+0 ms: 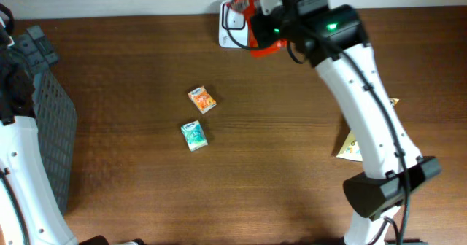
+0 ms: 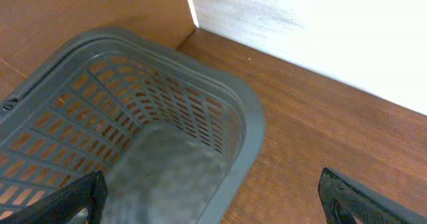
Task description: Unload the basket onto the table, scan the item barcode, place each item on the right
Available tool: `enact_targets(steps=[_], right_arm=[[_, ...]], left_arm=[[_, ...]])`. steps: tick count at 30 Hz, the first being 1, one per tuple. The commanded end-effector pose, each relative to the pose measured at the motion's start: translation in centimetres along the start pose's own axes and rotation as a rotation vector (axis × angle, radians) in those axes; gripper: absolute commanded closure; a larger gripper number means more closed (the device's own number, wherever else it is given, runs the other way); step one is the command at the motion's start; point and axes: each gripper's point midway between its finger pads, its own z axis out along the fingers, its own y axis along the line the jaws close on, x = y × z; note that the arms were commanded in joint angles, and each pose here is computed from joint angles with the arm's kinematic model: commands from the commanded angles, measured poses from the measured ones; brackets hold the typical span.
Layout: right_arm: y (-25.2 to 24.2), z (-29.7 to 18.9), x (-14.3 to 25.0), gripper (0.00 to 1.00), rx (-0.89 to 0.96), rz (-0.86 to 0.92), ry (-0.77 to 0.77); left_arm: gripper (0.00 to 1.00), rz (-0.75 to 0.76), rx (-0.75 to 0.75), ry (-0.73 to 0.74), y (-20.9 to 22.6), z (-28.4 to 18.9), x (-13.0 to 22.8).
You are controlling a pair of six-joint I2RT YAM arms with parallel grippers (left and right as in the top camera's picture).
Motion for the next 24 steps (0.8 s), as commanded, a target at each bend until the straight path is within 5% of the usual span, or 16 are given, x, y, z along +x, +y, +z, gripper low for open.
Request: enact_targets(steps=[1, 6, 13, 24], right_arm=[[-4.9, 2.8, -0.3, 0.95, 0.413, -0.083, 0.011], [-6.4, 8.9, -0.8, 0.91, 0.577, -0.221, -0.016], [-6.9, 16.4, -1.2, 0.94, 0.788, -0.729, 0.025], [-4.3, 22.7, 2.5, 0.96, 0.658, -0.974, 0.074]], left_arm=[[0.01, 0.007, -0.006, -0.002, 0.2, 0.0, -0.1], [0.01, 0.007, -0.006, -0.002, 0.2, 0.0, -0.1], [0.01, 0.007, -0.006, -0.002, 0.2, 0.0, -0.1], [0.01, 0.007, -0.006, -0.002, 0.2, 0.0, -0.1]])
